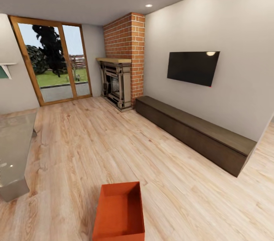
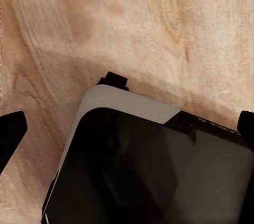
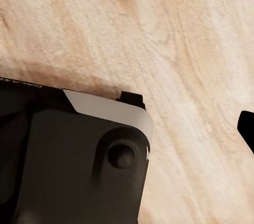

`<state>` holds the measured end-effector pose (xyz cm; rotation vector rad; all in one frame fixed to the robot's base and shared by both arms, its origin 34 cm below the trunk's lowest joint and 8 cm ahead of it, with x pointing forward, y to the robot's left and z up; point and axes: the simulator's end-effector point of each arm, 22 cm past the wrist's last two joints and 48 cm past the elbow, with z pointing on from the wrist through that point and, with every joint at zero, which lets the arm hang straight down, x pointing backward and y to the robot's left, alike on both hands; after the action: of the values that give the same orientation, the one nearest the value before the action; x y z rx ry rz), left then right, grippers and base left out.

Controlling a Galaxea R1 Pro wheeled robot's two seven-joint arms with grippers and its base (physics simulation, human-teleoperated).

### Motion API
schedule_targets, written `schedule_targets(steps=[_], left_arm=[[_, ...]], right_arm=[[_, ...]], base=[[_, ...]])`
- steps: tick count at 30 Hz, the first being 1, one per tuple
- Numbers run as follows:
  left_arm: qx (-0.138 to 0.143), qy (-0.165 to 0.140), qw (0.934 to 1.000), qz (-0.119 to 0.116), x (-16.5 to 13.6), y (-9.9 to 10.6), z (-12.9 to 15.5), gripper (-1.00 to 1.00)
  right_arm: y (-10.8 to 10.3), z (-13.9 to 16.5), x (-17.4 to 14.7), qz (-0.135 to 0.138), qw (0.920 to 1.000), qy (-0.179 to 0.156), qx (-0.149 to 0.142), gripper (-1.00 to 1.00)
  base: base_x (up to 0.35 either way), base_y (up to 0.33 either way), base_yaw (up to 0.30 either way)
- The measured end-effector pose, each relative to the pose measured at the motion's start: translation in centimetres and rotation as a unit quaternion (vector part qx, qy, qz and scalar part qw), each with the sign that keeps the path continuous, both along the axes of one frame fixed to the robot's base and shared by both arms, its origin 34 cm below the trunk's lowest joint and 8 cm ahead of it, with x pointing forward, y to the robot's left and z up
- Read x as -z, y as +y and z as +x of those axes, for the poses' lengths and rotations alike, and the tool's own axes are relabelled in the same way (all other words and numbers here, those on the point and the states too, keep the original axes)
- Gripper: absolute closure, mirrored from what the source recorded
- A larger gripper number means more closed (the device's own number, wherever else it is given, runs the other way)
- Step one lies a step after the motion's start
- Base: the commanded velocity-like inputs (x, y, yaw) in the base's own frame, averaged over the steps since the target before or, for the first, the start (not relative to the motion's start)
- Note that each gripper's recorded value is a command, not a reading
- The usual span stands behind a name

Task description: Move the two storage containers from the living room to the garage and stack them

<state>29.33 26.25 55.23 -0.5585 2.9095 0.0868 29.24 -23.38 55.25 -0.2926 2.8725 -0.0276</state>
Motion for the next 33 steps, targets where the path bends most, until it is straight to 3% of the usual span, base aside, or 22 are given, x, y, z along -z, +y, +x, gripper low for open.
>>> schedule_targets(steps=[13, 19, 33], left_arm=[[-0.001, 0.001, 1.0000, 0.000, 0.00, 0.02, -0.05, -1.00], [-0.001, 0.001, 1.0000, 0.000, 0.01, 0.01, -0.04, -1.00], [-0.001, 0.001, 1.0000, 0.000, 0.01, 0.01, -0.05, -1.00]], right_arm=[[0.20, -0.10, 0.01, -0.001, 1.0000, 0.002, 0.000, -1.00], [-0.02, -0.06, 0.02, -0.003, 1.0000, 0.001, 0.001, -1.00], [-0.21, 0.01, 0.01, -0.005, 1.0000, 0.000, 0.002, -1.00]], base=[[0.130, 0.247, 0.000], [0.048, 0.077, 0.002], [0.002, 0.003, 0.229]])
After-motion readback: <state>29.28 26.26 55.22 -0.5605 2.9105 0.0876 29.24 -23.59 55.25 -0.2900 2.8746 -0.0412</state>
